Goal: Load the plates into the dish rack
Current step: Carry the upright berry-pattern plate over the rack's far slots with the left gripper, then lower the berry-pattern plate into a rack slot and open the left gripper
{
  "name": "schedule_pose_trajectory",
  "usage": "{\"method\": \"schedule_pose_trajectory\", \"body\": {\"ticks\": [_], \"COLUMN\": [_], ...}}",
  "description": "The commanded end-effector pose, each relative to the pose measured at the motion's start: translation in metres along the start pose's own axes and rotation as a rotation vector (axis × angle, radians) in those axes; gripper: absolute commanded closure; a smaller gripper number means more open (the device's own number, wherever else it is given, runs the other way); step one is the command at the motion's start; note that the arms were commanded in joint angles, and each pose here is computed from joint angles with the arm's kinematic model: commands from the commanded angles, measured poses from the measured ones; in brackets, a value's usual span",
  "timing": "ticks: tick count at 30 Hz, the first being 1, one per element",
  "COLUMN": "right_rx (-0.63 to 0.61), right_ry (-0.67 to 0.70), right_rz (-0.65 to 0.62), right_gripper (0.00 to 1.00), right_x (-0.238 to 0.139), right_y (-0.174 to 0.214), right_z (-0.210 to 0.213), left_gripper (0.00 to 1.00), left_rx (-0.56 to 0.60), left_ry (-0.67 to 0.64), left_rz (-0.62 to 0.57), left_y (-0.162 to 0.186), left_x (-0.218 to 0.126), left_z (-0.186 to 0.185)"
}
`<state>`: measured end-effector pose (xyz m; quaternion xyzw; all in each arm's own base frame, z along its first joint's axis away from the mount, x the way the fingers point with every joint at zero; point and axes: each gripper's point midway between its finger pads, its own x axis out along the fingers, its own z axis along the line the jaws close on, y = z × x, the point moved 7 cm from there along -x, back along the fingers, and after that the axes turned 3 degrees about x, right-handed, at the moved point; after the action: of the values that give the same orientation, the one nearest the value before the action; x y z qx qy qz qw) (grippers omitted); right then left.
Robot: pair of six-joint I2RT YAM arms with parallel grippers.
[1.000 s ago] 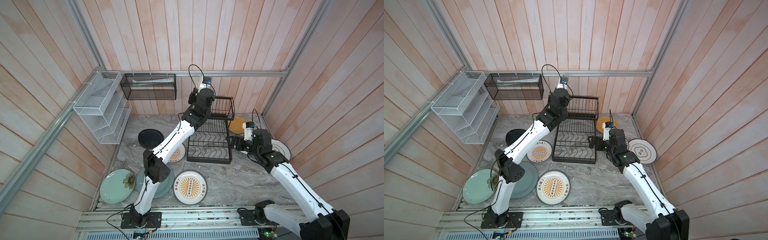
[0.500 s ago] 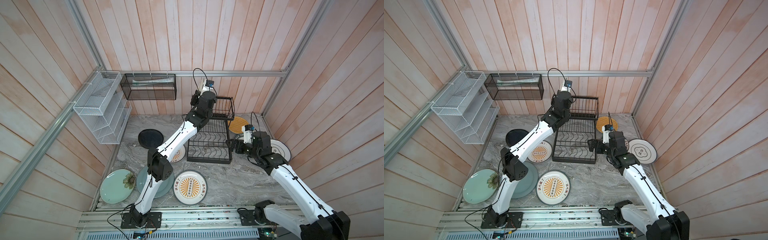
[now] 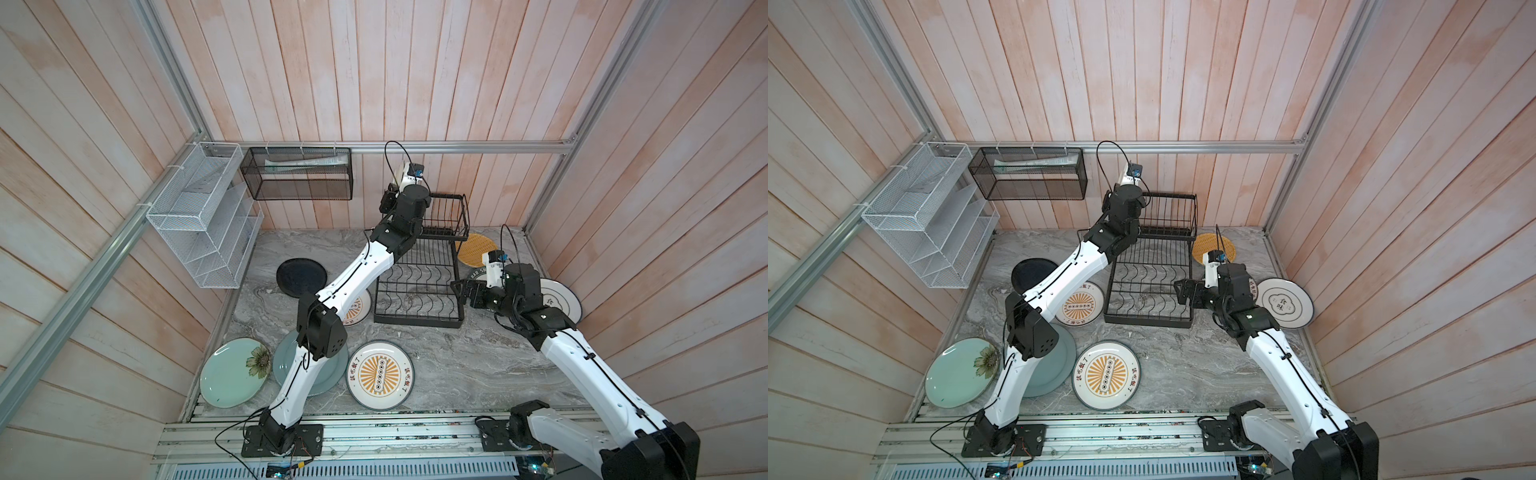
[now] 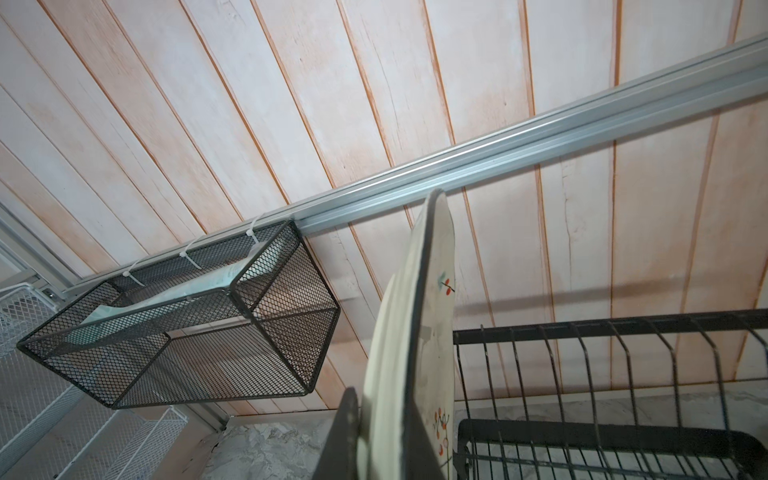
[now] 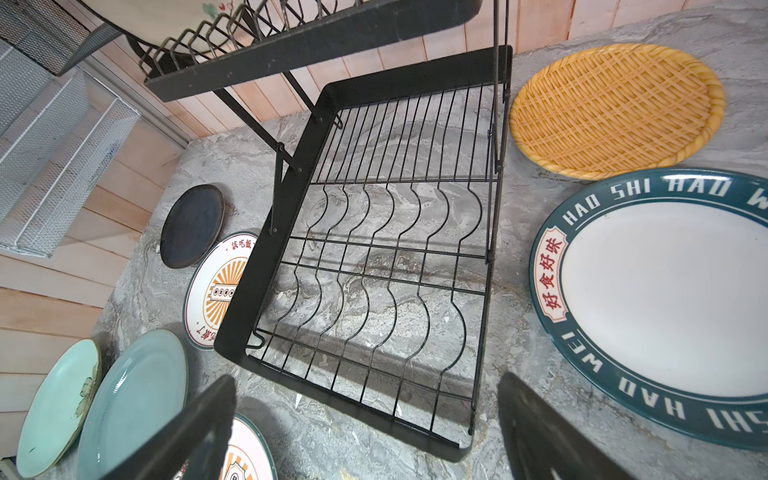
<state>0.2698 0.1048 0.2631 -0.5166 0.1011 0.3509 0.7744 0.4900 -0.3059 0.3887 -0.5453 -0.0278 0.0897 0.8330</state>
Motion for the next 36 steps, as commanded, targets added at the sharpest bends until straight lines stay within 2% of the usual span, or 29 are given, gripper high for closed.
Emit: {"method": "schedule_pose_trajectory", "body": {"ticks": [1,6,18,21,25,27,30,36], "right_rx": [-0.005,-0.001,0.009,0.013,0.016,0.019,0.018,0.028], "right_ry": [-0.001,-0.002,-0.011,-0.015,-0.019,-0.021,-0.022,-0.033], "right_rz": [0.022,0.026,0.049,0.051,0.056,0.057,0.053,0.047], "right_gripper": [0.02,0.02,0.02,0.02,0.02,0.02,0.02,0.02], "right_x": [0.003,0.005,0.011,0.012,0.013,0.013,0.012,0.011], "right_y": [0.006,0.008,0.012,0.012,0.014,0.015,0.015,0.013], "right_z": [-0.003,-0.004,-0.005,-0.005,-0.005,-0.005,-0.005,-0.004], "left_gripper": [1.00,1.00,0.99,0.93,0.90,0.82,0.76,0.73], "left_rx": [-0.121,-0.124,-0.253,-0.243,-0.239,-0.241,-0.243,-0.253], "left_ry": [-0.048,-0.043,0.057,0.050,0.049,0.049,0.046,0.044], "left_rz": [-0.058,-0.022,0.034,0.049,0.060,0.059,0.053,0.021], "left_y": [-0.021,-0.011,-0.009,-0.005,-0.003,-0.003,-0.006,-0.019], "left_x": [-0.002,0.001,-0.010,-0.010,-0.010,-0.010,-0.011,-0.015], "left_z": [0.018,0.013,0.018,0.017,0.018,0.018,0.021,0.030]}}
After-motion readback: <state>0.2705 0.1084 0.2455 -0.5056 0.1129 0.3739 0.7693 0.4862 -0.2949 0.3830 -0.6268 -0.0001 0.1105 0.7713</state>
